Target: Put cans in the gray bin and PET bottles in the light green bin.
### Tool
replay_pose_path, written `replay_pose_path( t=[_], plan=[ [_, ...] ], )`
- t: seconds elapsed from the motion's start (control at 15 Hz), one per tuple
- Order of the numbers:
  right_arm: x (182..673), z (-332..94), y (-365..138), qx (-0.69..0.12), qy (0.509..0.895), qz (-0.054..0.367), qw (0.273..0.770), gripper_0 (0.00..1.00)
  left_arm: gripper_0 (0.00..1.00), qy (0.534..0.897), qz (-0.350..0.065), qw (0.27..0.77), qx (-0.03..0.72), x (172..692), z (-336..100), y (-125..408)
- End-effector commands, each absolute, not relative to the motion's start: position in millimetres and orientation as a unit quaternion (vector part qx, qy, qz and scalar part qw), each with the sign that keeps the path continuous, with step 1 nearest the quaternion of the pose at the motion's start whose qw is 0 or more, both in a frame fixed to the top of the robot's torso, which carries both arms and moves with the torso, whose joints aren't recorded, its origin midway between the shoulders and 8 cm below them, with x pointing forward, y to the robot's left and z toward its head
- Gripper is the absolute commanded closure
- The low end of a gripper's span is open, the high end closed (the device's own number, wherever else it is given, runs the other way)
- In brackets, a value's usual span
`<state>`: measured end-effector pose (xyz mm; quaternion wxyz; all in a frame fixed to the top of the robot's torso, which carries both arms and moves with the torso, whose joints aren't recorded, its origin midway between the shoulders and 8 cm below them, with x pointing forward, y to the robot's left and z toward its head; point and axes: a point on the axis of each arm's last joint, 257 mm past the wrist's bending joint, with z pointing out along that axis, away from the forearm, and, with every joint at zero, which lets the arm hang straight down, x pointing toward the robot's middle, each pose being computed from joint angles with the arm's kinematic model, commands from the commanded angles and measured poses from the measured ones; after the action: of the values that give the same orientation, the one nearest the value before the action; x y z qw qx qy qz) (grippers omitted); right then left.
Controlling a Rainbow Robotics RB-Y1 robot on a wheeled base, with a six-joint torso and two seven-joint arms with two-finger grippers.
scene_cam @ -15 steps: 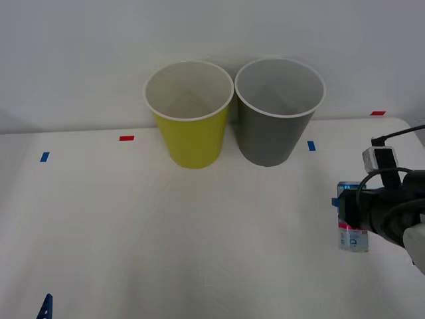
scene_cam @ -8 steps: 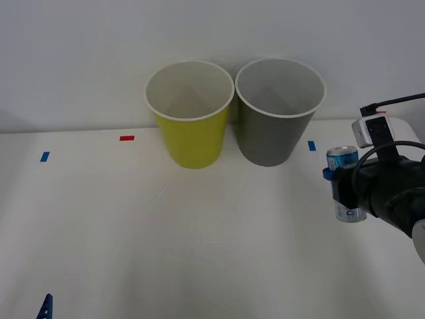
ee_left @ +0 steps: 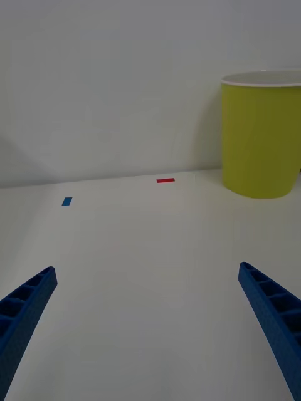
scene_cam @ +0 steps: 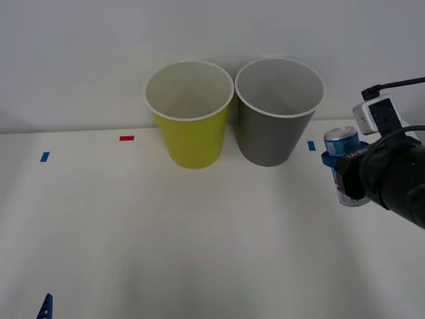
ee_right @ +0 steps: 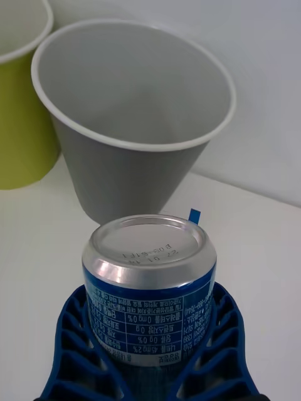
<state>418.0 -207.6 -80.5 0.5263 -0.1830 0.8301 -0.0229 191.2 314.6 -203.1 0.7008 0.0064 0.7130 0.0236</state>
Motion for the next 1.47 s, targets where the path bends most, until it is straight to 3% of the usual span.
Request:
replay_pose_path(
  t=[0.07,0.4,0.73,1.47],
  plan=[
    [428.4,-50.4,-199.8,-0.177,0.810,-0.017,0.558,1.00,0.00,0.713,0.024,0.701,0.006,191.2,-203.1,314.6],
    [440.7,10.1,-174.8,-0.183,0.758,0.007,0.626,1.00,0.00,0.713,0.024,0.701,0.006,191.2,-203.1,314.6],
    [469.0,68.7,-162.8,-0.180,0.692,0.086,0.694,1.00,0.00,0.713,0.024,0.701,0.006,191.2,-203.1,314.6],
    [536.3,72.5,-147.7,-0.197,0.644,0.101,0.732,1.00,0.00,0.713,0.024,0.701,0.006,191.2,-203.1,314.6]
  ],
)
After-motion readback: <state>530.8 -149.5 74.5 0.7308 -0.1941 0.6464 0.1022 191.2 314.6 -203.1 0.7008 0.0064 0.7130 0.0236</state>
